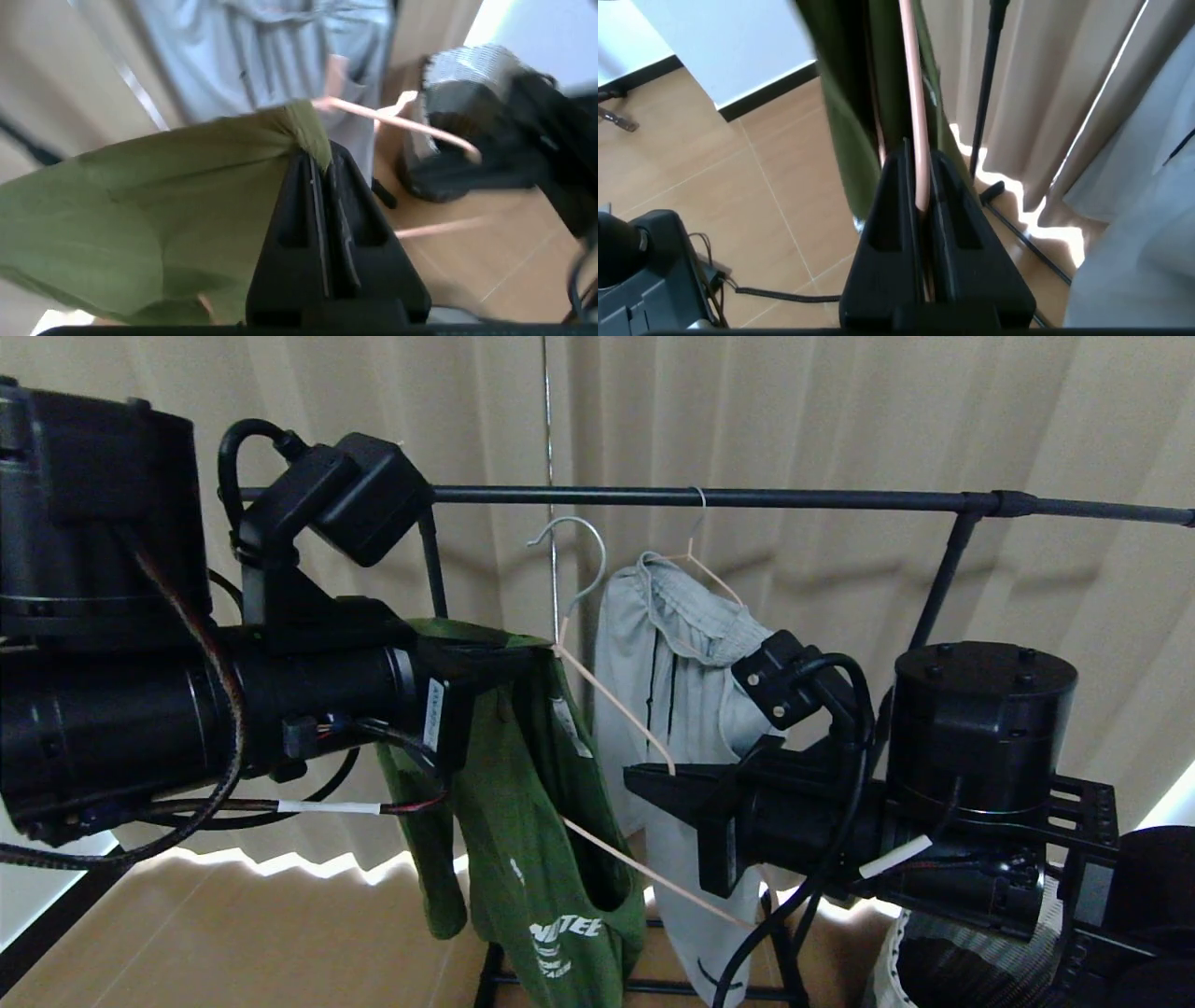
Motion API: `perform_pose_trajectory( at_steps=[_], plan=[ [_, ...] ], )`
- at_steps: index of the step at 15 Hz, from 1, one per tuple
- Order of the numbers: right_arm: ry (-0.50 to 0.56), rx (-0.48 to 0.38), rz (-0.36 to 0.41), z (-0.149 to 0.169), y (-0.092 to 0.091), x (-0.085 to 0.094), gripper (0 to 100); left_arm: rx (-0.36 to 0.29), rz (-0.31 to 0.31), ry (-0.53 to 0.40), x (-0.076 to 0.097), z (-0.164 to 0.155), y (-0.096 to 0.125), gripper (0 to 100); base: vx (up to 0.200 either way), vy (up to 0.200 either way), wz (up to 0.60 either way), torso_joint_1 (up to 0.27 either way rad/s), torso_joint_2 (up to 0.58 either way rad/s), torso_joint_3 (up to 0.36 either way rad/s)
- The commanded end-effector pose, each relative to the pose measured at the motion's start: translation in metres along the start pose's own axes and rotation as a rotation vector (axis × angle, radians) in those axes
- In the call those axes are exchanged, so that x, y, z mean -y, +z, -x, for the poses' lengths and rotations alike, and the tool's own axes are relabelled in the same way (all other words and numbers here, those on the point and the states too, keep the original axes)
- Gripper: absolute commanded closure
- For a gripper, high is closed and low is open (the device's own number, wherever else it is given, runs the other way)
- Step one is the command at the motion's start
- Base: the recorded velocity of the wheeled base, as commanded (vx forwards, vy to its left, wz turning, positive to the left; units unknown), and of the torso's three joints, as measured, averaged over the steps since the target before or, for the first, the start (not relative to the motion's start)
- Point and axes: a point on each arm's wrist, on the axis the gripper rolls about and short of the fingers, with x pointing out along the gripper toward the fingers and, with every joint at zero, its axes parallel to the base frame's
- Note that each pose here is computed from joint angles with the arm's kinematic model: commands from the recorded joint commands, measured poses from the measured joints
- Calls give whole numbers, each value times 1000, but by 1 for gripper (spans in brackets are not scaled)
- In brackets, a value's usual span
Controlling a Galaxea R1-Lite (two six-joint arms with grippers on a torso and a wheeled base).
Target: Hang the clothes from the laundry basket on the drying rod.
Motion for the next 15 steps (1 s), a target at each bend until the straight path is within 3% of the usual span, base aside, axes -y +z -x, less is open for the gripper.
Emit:
perform_pose_trajectory(
  at_steps=[1,4,5,8,11,13,15],
  plan=[
    [0,7,0,2,2,0,100,14,-17,-2,1,5,-8,100,0,0,0,0,0,0],
    [-11,25,2,6,6,1,100,29,-22,1,1,8,-8,100,0,0,0,0,0,0],
    [-17,28,1,7,6,2,100,31,-24,-1,1,9,-8,0,0,0,0,0,0,0],
    [-51,68,-1,20,17,10,100,40,-37,3,2,15,-8,0,0,0,0,0,0,0],
    [-99,87,-5,36,26,20,100,44,-112,23,-1,18,-15,0,0,0,0,0,0,0],
    [-116,86,-5,55,33,20,100,111,-223,98,-14,16,-22,0,0,0,0,0,0,0],
    [-141,33,4,69,34,21,100,148,-299,86,-20,17,-28,0,0,0,0,0,0,0]
  ],
)
